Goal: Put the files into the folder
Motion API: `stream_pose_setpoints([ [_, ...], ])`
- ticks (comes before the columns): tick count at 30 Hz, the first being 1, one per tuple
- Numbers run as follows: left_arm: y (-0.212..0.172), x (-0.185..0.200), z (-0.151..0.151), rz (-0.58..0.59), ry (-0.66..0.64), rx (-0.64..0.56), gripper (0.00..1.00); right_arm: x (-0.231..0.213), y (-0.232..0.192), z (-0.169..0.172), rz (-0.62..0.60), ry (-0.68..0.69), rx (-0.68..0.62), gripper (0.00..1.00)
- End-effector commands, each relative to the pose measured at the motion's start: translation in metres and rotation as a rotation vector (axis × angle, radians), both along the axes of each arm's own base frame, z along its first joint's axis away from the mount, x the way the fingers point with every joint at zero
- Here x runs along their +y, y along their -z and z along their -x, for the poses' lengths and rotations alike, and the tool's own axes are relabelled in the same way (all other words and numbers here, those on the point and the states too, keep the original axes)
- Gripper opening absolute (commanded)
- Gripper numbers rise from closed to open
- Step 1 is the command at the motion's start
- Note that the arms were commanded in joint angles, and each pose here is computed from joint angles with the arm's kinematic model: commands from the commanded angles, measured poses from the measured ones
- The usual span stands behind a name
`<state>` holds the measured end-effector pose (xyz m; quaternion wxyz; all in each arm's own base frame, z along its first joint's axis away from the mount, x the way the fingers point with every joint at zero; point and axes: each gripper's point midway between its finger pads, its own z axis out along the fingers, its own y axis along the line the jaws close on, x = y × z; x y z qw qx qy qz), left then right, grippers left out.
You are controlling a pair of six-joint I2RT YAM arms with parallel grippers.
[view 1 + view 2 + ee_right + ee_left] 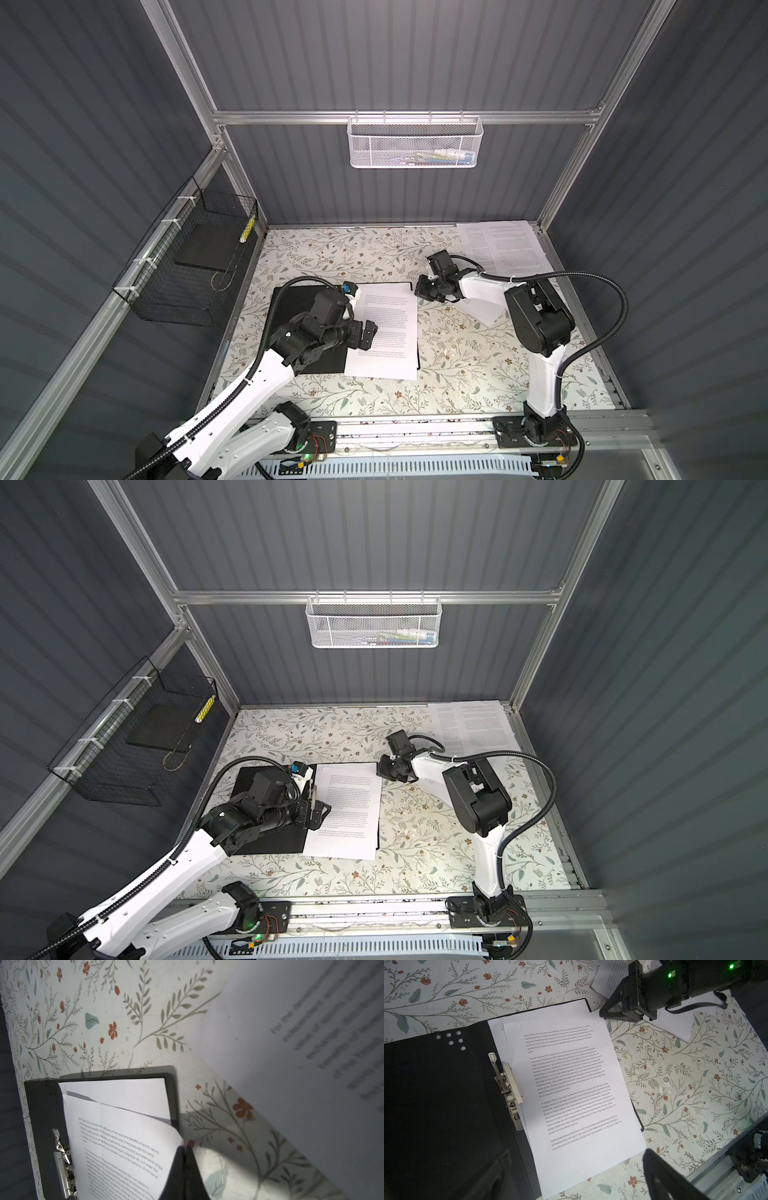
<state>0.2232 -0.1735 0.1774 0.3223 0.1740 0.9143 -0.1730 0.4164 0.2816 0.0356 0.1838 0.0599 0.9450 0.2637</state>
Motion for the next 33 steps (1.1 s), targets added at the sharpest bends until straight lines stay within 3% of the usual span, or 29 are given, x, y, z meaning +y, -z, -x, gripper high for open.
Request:
stream_pose_setpoints([
  [1,0.001,-0.003,0.000,0.002,0.025,-0.001,1.00,0.006,-0.008,-0.004,-0.007,-0.027,-0.008,0.00],
  [33,0.000,-0.005,0.000,0.009,0.033,-0.002,1.00,0.024,-0.014,-0.027,-0.046,0.017,-0.005,0.00],
])
